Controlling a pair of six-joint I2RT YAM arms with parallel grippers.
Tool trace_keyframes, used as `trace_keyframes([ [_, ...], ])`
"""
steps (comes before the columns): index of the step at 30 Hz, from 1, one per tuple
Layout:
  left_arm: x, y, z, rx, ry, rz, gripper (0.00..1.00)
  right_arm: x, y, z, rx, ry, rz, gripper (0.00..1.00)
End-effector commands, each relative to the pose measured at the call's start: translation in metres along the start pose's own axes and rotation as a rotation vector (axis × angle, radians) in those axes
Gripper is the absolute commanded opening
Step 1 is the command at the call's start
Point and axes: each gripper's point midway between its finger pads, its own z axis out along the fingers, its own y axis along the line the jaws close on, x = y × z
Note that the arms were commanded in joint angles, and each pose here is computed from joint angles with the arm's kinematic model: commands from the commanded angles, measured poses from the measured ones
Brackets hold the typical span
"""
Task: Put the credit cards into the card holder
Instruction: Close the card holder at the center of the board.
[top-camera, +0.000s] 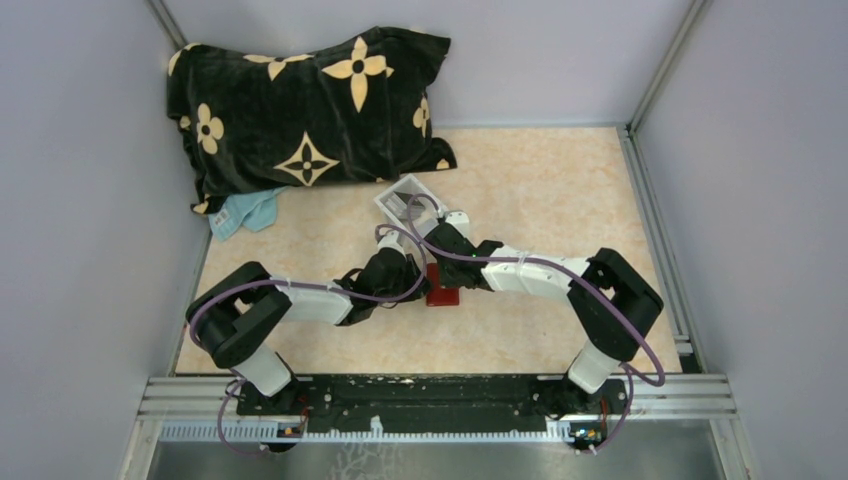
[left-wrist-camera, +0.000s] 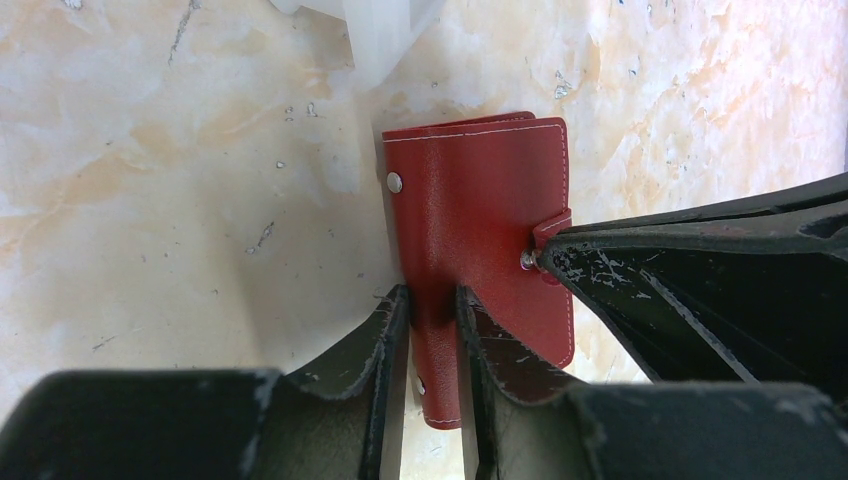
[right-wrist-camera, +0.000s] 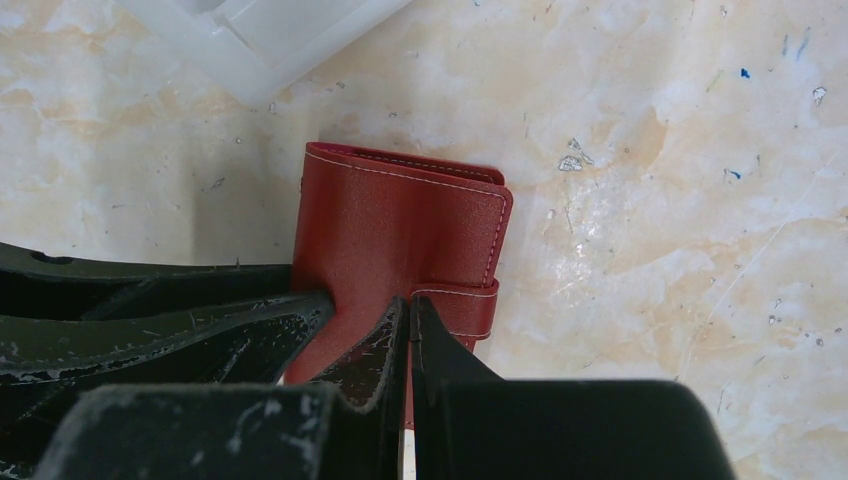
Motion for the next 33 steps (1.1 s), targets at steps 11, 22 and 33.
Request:
trace_keyframes([
  [11,0.025,0.019,0.0,-0.046,0.083,0.01,0.28,0.005,0.01,0.005,0.005,0.009,-0.03,0.0],
  [22,0.024,0.019,-0.002,-0.047,0.08,0.014,0.28,0.011,0.004,0.006,0.032,0.01,-0.035,0.0],
  [33,0.026,0.022,-0.001,-0.054,0.084,0.012,0.28,-0.008,-0.006,-0.014,0.063,-0.063,-0.026,0.0],
])
